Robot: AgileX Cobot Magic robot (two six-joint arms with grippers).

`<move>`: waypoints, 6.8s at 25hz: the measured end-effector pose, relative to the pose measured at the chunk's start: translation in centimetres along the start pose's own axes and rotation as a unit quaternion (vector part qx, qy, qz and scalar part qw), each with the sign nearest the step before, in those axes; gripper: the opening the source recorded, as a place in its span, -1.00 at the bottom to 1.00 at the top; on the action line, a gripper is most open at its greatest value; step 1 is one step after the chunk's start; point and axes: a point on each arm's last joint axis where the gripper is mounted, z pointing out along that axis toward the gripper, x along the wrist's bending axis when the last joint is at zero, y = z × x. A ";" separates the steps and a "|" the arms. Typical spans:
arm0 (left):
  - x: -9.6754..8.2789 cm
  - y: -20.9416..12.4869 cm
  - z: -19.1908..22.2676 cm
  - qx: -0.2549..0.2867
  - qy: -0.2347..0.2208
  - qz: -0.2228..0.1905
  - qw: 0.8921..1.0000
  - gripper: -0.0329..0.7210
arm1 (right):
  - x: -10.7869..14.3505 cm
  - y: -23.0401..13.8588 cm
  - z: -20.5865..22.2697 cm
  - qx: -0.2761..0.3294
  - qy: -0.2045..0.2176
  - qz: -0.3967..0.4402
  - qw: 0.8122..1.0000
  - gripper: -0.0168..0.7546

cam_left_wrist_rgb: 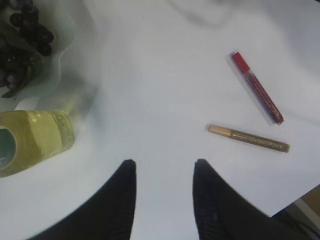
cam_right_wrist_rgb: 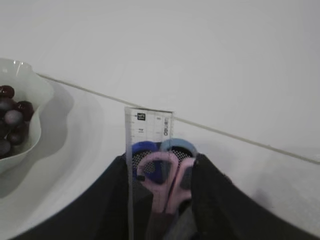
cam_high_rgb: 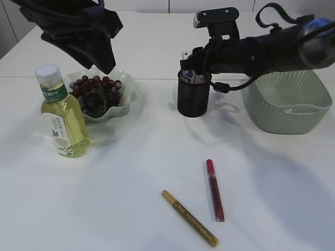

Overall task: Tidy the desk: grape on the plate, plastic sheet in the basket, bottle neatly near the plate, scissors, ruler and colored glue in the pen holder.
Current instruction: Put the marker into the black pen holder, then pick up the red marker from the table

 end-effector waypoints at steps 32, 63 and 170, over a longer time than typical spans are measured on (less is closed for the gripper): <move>-0.6 0.0 0.0 0.001 -0.033 -0.011 0.999 -0.18 | 2.7 -3.0 -14.3 0.526 0.064 0.167 0.832 -0.06; -0.8 0.0 0.0 0.002 -0.045 -0.016 0.999 -0.20 | 7.0 -9.2 -7.1 0.528 -0.033 0.129 0.839 -0.06; -0.6 0.0 0.0 0.001 -0.032 -0.017 0.999 -0.22 | 6.8 -10.8 -6.7 0.572 0.027 0.008 0.820 -0.72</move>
